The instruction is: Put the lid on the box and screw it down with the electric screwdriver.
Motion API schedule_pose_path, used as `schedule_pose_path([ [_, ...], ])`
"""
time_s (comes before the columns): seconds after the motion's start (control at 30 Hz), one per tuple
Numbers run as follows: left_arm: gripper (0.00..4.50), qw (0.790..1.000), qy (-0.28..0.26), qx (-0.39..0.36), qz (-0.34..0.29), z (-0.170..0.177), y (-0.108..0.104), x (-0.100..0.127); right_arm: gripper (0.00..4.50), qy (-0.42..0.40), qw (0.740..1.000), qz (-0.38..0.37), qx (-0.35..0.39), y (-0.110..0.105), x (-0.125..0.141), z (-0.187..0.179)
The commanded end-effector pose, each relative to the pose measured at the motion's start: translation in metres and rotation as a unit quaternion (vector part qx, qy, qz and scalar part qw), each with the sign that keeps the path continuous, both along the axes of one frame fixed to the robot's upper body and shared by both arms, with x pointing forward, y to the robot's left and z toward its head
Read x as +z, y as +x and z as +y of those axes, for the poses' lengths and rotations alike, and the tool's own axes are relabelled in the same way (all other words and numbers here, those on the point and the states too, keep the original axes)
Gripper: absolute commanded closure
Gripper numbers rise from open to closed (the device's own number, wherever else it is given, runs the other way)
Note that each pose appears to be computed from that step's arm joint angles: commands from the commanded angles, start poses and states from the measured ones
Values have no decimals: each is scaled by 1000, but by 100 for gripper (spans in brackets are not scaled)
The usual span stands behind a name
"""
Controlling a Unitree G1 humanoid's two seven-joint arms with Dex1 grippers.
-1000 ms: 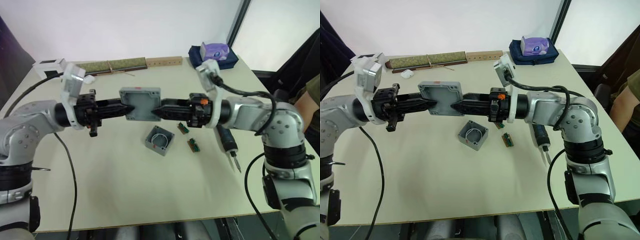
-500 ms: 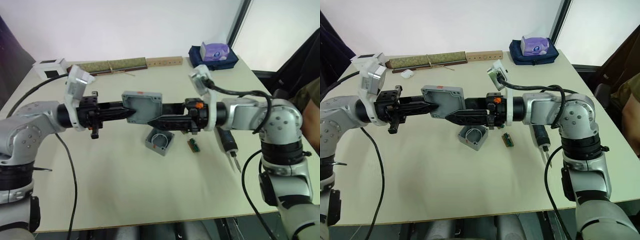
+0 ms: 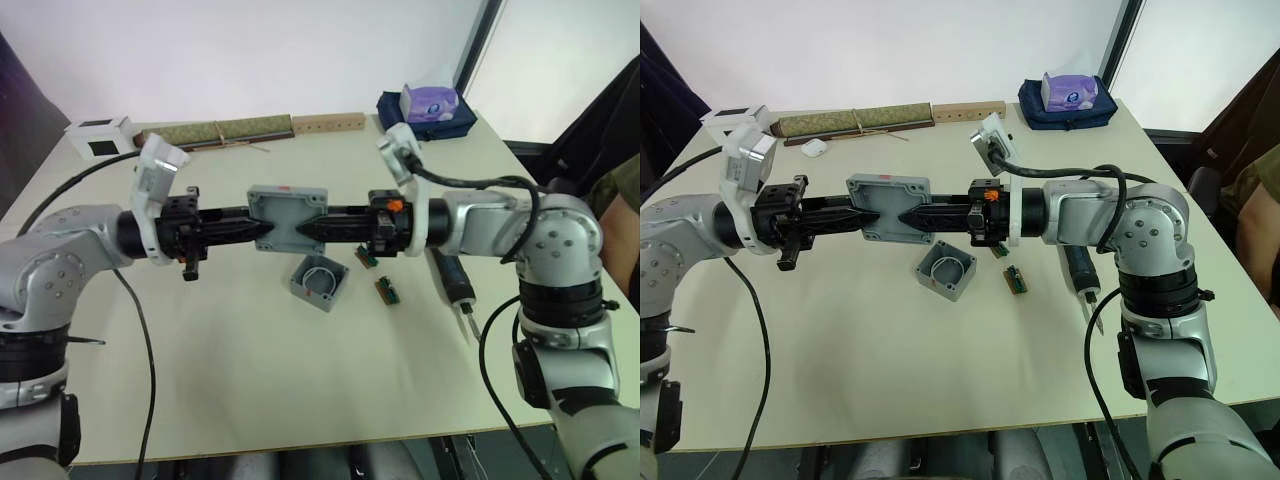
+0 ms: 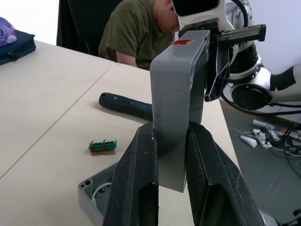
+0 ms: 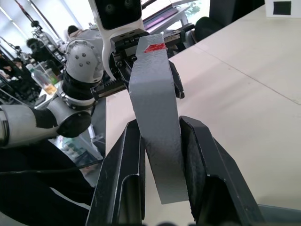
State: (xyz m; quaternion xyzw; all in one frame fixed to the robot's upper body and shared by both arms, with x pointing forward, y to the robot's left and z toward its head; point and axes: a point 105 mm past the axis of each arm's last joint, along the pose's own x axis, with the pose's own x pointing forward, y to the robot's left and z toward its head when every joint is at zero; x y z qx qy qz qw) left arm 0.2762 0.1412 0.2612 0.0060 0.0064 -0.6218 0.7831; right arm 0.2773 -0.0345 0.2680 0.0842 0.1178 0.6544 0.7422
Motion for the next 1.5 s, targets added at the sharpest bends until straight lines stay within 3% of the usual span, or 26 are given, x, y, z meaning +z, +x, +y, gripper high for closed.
schedule_pose_path([
  [0.03, 421, 999, 19, 0, -34, 0, -5, 9, 398, 28, 999, -29, 5, -2, 17, -6],
  [0.07, 421, 999, 23, 7, -27, 1, -3, 8, 399, 21, 999, -49, -1, -2, 16, -6],
  [0.23, 215, 999, 36, 25, -17, 8, 1, 8, 399, -28, 975, -215, -56, 7, 2, -7],
  [0.37, 63, 996, 74, 40, -12, 22, 2, 0, 399, -60, 923, -364, -108, 22, -12, -11],
  [0.43, 10, 995, 92, 45, -7, 29, 1, -6, 399, -67, 896, -424, -115, 24, -19, -13],
  [0.5, 10, 994, 102, 45, -2, 33, 1, -10, 399, -75, 852, -503, -120, 25, -23, -13],
  [0.6, 10, 992, 118, 44, 2, 38, 2, -17, 399, -106, 742, -657, -80, 14, -42, -12],
  [0.7, 10, 991, 129, 42, 2, 41, 3, -21, 399, -124, 637, -760, -32, 6, -64, -12],
  [0.8, 10, 990, 134, 39, 0, 42, 3, -23, 399, -138, 566, -813, 8, 5, -85, -13],
  [0.97, 10, 990, 138, 38, 0, 41, 2, -25, 399, -196, 530, -825, -6, 24, -112, -20],
  [1.17, 10, 990, 137, 39, 1, 41, 0, -27, 399, -239, 506, -828, -49, 35, -119, -27],
  [1.5, 10, 990, 139, 38, 3, 39, 0, -31, 399, -254, 516, -814, -75, 36, -119, -27],
])
